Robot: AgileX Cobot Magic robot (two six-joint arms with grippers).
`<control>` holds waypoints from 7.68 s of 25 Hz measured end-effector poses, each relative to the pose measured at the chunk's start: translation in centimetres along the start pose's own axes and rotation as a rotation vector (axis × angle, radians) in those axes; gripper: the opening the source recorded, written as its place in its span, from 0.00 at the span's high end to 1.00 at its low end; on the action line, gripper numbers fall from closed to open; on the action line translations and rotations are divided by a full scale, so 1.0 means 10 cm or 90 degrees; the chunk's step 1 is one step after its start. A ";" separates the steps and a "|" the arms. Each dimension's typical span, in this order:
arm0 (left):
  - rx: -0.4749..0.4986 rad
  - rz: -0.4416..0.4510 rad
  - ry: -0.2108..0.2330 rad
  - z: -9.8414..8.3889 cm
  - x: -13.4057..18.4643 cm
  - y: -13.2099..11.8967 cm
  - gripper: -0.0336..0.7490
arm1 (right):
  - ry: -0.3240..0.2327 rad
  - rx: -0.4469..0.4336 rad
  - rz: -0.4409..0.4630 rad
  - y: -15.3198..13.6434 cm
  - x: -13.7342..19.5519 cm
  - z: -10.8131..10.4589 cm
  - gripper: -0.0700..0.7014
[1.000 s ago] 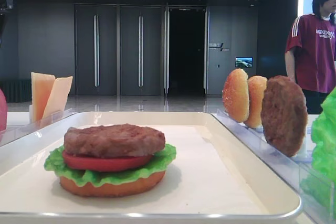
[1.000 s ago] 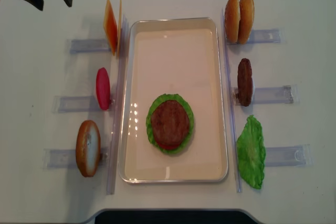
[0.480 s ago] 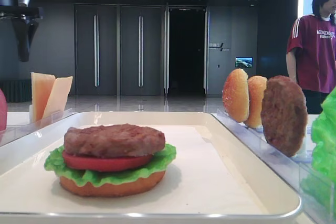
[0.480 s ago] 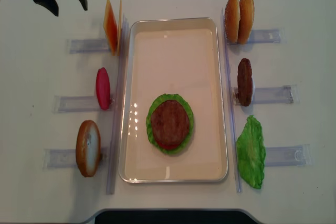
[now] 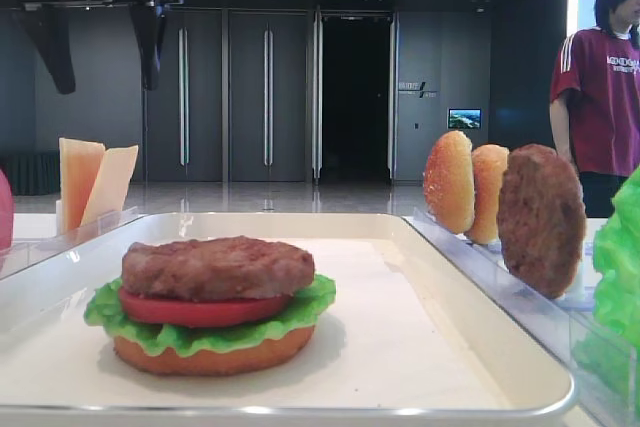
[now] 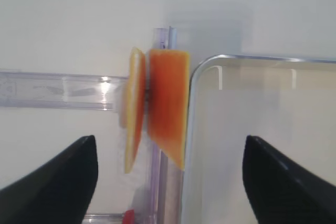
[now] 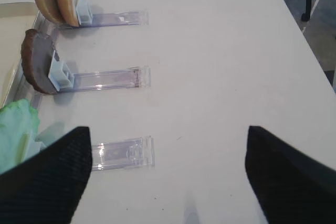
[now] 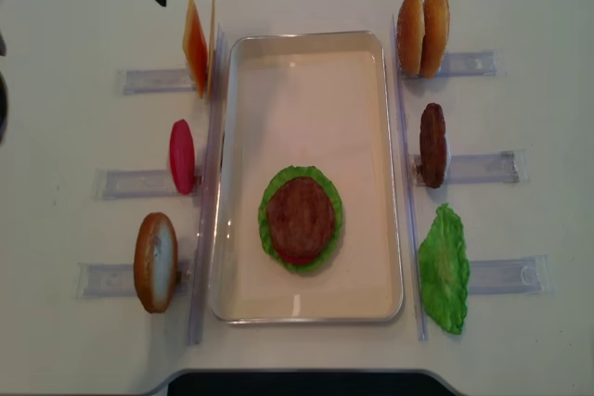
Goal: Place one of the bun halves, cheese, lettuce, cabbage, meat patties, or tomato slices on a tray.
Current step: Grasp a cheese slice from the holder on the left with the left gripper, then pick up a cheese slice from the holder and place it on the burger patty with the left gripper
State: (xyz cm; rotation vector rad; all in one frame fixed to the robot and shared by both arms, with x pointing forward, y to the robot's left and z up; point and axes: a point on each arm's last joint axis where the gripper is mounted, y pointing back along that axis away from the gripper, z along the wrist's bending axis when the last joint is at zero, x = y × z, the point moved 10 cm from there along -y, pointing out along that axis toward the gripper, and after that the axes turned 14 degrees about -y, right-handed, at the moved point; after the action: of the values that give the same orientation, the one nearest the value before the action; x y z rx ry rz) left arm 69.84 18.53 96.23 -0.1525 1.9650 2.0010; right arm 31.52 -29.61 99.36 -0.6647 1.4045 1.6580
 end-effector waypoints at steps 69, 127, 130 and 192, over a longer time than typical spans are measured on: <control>0.082 0.002 -0.114 -0.69 0.19 0.14 0.92 | 0.000 -0.001 0.000 0.00 0.00 0.00 0.14; 0.636 -0.149 -0.096 -1.49 2.24 0.15 0.92 | -0.001 -0.001 0.000 0.00 0.00 0.00 0.14; 0.636 -0.132 -0.087 -1.49 2.26 0.07 0.92 | -0.001 -0.001 0.000 0.00 0.00 0.00 0.14; 0.488 -0.014 -0.052 -1.22 2.38 -0.33 0.07 | -0.001 -0.001 0.000 0.00 0.00 0.00 0.14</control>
State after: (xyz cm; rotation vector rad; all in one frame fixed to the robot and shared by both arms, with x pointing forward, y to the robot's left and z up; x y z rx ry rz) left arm 46.67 10.26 85.34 0.0914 2.4889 1.0944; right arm 31.51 -29.57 99.36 -0.6647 1.4027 1.6601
